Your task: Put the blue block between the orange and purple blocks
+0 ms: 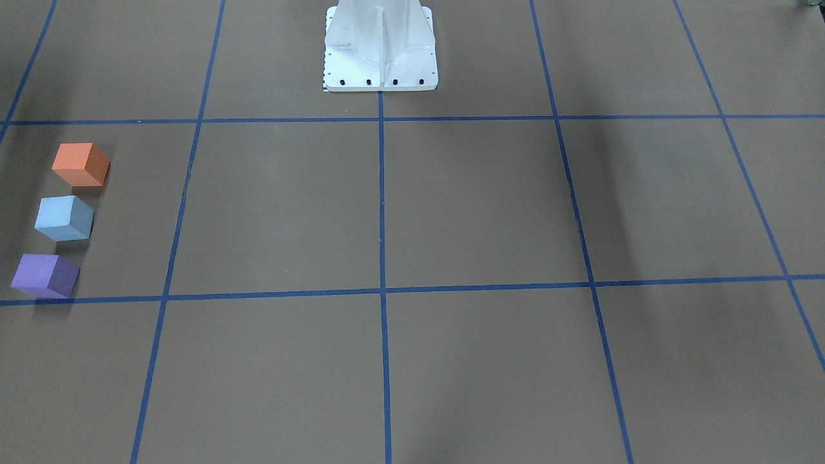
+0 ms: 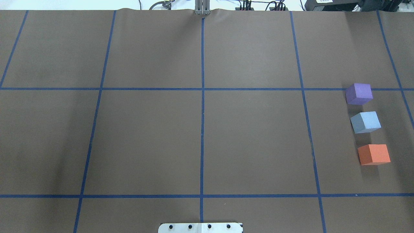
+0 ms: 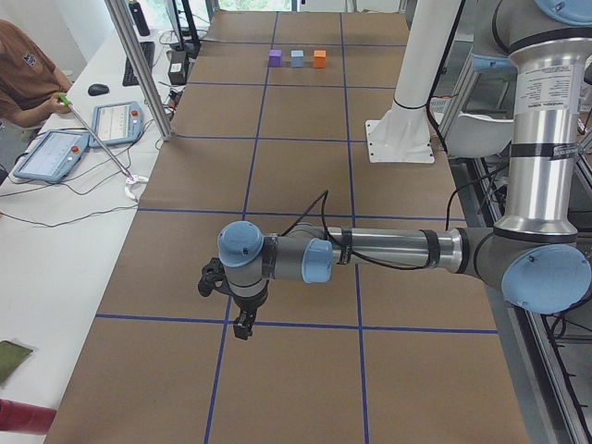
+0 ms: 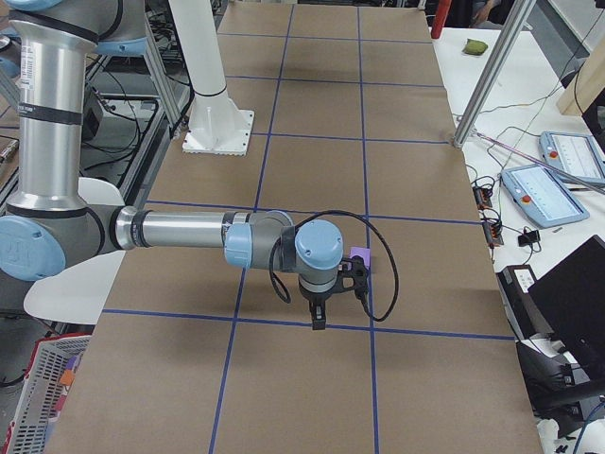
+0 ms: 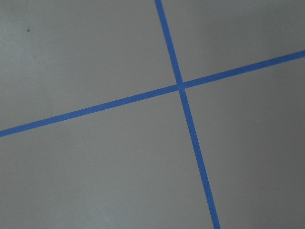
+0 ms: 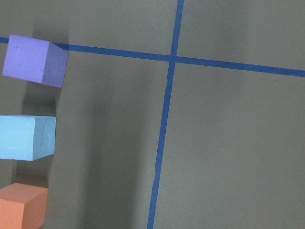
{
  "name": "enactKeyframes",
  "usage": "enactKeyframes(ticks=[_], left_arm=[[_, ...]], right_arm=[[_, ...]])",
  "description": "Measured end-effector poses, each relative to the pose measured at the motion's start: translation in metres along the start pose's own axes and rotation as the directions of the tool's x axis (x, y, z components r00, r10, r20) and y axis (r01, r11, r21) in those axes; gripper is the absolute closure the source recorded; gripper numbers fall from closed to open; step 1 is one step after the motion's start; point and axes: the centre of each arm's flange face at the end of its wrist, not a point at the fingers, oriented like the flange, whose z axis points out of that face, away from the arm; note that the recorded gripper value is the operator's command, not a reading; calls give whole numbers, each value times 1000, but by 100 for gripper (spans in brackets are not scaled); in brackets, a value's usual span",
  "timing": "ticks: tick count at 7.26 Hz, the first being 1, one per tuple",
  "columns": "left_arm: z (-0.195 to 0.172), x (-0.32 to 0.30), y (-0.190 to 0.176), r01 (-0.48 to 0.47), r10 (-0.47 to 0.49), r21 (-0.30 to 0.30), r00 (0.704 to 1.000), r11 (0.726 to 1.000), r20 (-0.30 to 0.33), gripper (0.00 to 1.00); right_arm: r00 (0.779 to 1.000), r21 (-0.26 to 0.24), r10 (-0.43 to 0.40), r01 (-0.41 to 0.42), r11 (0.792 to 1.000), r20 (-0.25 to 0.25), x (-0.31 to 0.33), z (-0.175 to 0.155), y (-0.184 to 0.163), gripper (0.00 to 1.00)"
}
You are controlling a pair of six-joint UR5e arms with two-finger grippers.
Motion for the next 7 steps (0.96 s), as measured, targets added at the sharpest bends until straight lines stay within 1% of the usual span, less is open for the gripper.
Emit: enactKeyframes(ticks=[4, 7], left_arm=[[-4, 3, -6, 8, -8, 7, 1000, 1000, -2, 0], [-4, 3, -6, 8, -8, 7, 1000, 1000, -2, 0]], right_arm=[[1000, 15, -18, 18, 1000, -23, -8, -9, -6, 1], [1000, -2, -20, 20, 1000, -23, -13, -2, -8, 1]])
